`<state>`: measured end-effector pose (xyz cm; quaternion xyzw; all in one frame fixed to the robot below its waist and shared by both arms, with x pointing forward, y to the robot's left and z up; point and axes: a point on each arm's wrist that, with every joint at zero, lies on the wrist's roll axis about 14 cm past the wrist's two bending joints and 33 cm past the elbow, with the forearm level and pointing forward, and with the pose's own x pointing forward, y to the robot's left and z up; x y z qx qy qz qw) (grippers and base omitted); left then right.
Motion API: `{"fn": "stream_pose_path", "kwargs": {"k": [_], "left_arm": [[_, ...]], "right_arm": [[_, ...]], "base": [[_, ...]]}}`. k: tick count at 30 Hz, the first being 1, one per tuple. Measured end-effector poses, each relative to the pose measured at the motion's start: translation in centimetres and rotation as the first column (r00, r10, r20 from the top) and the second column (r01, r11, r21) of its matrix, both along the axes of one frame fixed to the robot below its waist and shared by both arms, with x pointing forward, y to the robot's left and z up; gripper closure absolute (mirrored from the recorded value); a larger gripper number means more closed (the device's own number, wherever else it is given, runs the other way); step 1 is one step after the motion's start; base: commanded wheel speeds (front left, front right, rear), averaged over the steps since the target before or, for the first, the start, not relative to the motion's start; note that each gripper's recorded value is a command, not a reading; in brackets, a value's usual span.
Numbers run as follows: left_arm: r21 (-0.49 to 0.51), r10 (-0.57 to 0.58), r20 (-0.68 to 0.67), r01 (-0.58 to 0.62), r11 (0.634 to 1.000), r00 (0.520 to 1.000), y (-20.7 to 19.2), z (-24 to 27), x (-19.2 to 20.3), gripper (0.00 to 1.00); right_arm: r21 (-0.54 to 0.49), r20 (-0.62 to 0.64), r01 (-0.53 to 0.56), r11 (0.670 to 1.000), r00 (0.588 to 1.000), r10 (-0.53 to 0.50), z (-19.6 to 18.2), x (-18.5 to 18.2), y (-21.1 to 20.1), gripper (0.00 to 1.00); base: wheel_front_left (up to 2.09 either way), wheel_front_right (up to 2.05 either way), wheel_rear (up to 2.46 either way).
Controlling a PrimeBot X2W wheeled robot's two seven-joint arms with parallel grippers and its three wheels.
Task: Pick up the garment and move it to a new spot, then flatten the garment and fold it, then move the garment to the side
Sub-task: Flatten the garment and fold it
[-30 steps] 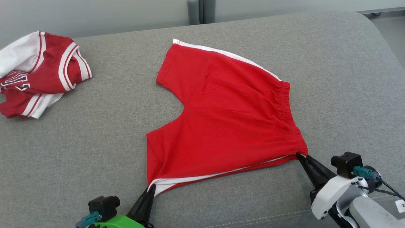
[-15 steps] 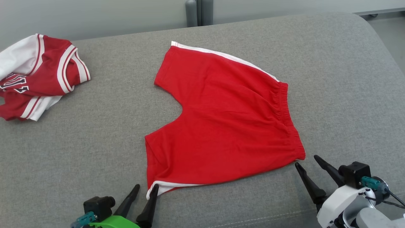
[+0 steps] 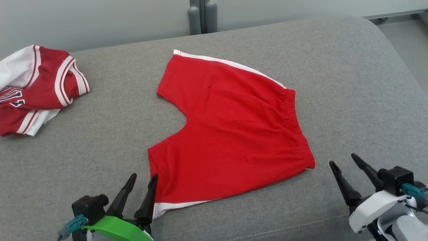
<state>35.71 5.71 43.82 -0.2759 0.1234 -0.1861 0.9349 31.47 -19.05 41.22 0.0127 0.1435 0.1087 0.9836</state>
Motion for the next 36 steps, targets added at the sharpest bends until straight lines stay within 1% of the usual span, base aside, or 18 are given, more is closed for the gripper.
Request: {"fn": "stream_pose_path", "kwargs": {"k": [4,8,12,14,15,18,25,30,36], "left_arm": [[0.013,0.042,0.059,-0.042,0.999,0.997,0.5,1.8,1.0,0.00],[0.023,0.071,0.125,-0.074,0.997,0.990,0.6,3.8,2.0,0.00],[0.067,0.123,0.175,-0.136,0.988,0.977,1.7,5.0,3.0,0.00],[0.058,0.182,0.207,-0.198,0.979,0.961,2.8,6.3,3.8,0.00],[0.059,0.194,0.223,-0.211,0.976,0.955,2.9,6.8,4.0,0.00],[0.068,0.202,0.248,-0.225,0.972,0.948,2.9,7.5,4.0,0.00],[0.091,0.233,0.266,-0.265,0.960,0.935,3.7,7.7,4.1,0.00],[0.110,0.235,0.243,-0.268,0.957,0.941,3.8,6.7,3.3,0.00],[0.118,0.274,0.255,-0.311,0.943,0.927,4.9,7.0,3.2,0.00]], "right_arm": [[-0.018,0.109,0.060,0.998,0.992,-0.058,3.1,1.9,-1.5,0.00],[-0.020,0.216,0.134,0.991,0.968,-0.127,6.3,3.4,-3.1,0.00],[0.013,0.296,0.180,0.984,0.939,-0.175,8.9,4.5,-3.4,0.00],[0.032,0.324,0.183,0.983,0.928,-0.183,9.8,4.9,-3.1,0.00],[0.044,0.336,0.189,0.981,0.922,-0.193,10.2,5.1,-3.0,0.00],[0.065,0.355,0.189,0.980,0.913,-0.200,10.9,5.3,-2.5,0.00],[0.109,0.376,0.153,0.982,0.908,-0.183,11.7,5.9,-0.3,0.00],[0.090,0.389,0.146,0.985,0.905,-0.170,12.0,6.1,0.3,0.00],[0.098,0.377,0.124,0.987,0.914,-0.153,11.5,6.1,1.5,0.00]], "base": [[0.00,0.00,0.00],[0.00,0.00,0.00],[0.00,0.00,0.00],[0.00,0.00,0.00],[0.00,0.00,0.00],[0.00,0.00,0.00],[0.00,0.00,0.00],[0.00,0.00,0.00],[0.00,0.00,0.00]]}}
